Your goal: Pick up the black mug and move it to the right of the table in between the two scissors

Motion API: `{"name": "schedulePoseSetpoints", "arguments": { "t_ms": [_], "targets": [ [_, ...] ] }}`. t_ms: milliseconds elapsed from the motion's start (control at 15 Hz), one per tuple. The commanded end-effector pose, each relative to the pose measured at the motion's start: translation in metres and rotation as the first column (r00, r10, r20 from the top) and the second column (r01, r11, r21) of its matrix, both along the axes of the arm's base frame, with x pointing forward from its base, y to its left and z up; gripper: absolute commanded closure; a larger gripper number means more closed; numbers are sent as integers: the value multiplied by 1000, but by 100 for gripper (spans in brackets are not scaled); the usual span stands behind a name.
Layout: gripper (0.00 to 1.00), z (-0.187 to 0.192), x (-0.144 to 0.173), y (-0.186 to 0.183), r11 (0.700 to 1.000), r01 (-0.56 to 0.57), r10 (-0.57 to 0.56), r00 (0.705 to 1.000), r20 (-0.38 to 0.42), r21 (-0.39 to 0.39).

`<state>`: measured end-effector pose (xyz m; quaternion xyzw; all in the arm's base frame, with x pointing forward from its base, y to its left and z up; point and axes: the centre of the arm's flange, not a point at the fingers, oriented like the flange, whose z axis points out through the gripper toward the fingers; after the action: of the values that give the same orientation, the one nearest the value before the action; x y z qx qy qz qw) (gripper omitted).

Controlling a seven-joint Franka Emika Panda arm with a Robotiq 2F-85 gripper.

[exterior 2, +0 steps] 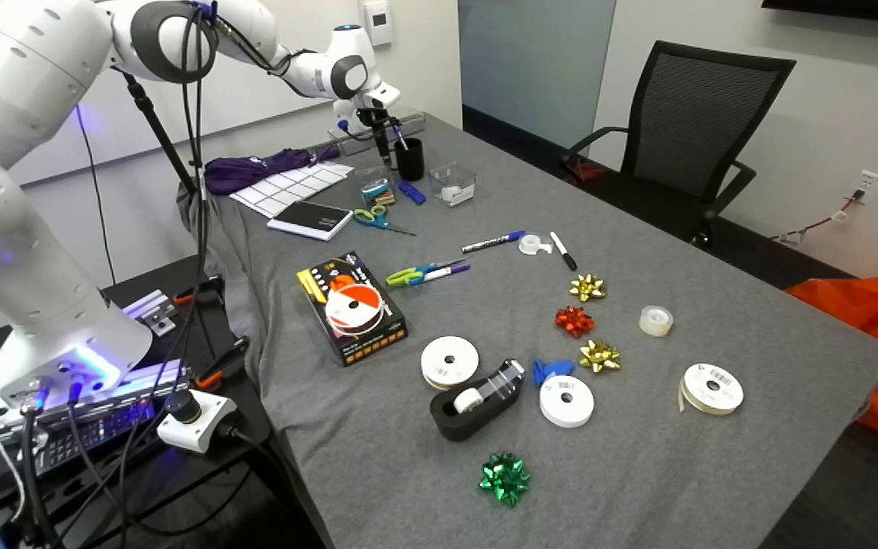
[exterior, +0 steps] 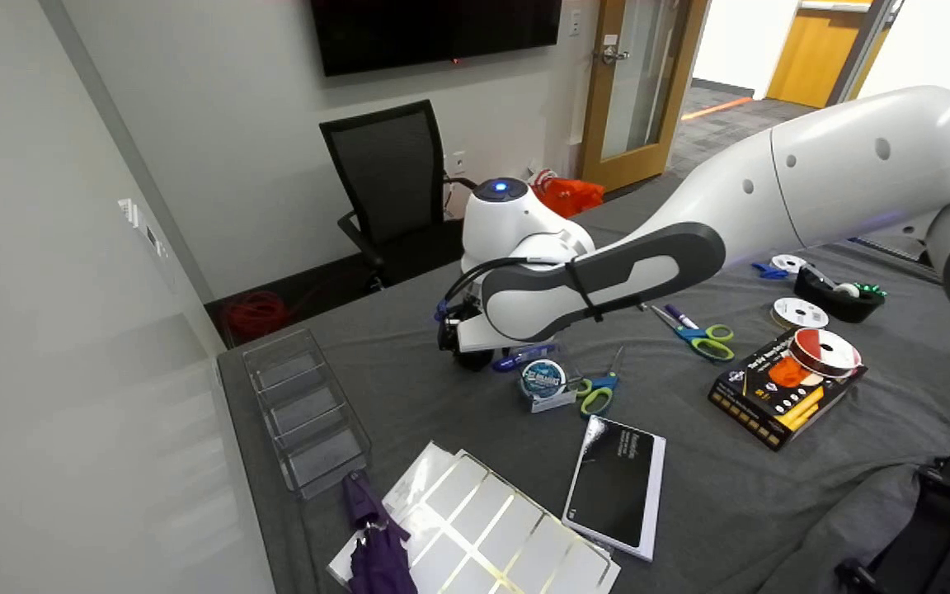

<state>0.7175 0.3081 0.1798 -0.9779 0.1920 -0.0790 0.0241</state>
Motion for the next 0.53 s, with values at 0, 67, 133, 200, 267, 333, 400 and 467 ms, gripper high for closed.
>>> {"name": "schedulePoseSetpoints", "arguments": {
  "t_ms": [0,67,133,200,267,333,400,467],
  "targets": [
    [0,-8,15,8,1000,23,-23,1000,7,-8],
    [0,-10,16,9,1000,28,-28,1000,9,-7],
    [0,-11,17,9,999,32,-32,999,9,-7],
    [0,-11,19,10,999,37,-37,999,12,-5],
    [0,-12,20,10,999,42,-42,999,13,-4],
    [0,-13,22,11,999,47,-47,999,15,-4],
    [0,-14,24,11,999,54,-54,998,18,-4],
    [0,-15,26,11,998,61,-61,998,20,-6]
  ]
}}
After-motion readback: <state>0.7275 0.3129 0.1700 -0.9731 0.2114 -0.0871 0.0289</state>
